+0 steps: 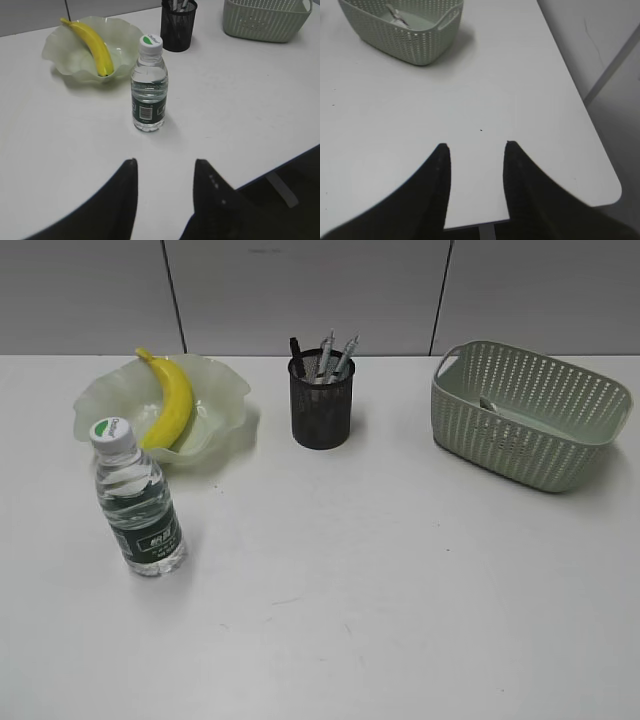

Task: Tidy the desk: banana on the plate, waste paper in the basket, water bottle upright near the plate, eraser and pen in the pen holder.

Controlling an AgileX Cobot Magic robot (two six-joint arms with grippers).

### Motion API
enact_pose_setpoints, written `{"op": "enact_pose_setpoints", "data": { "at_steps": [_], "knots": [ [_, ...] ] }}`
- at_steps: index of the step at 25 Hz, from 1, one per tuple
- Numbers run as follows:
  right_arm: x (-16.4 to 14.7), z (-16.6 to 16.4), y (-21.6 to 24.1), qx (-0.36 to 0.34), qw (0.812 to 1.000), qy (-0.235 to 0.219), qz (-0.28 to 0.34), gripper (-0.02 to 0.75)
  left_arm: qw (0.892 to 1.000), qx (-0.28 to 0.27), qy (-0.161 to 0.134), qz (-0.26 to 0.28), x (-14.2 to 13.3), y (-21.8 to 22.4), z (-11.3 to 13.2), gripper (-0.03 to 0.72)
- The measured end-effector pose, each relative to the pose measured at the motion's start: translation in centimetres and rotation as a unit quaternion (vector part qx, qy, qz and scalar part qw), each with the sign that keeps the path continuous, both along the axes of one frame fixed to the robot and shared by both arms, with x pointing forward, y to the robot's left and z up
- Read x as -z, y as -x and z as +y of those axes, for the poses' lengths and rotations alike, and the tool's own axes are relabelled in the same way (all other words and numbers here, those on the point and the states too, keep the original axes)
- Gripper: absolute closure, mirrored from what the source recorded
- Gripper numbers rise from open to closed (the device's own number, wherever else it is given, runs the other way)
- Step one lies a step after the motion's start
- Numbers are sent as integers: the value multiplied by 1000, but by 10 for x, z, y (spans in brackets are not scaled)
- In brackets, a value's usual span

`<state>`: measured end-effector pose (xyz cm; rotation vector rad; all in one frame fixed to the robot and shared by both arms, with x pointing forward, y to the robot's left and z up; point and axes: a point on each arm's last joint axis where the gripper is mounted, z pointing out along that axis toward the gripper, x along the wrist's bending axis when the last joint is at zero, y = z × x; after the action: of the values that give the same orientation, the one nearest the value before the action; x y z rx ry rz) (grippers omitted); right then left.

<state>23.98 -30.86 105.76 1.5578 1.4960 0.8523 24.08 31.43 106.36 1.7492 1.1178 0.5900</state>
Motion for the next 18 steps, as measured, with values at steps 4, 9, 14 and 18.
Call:
{"op": "enact_pose_setpoints", "data": {
  "at_steps": [4,9,14,18],
  "knots": [
    [0,0,1,16,1000,0,-2,441,999,-32,1,0,0,1,0,405],
    [0,0,7,16,1000,0,-22,441,985,-173,1,-1,0,5,0,405],
    [0,0,8,16,1000,0,-23,441,960,-280,6,-14,0,12,-1,405],
    [0,0,8,16,1000,0,-23,441,953,-304,6,-15,0,13,-1,416]
  ]
}}
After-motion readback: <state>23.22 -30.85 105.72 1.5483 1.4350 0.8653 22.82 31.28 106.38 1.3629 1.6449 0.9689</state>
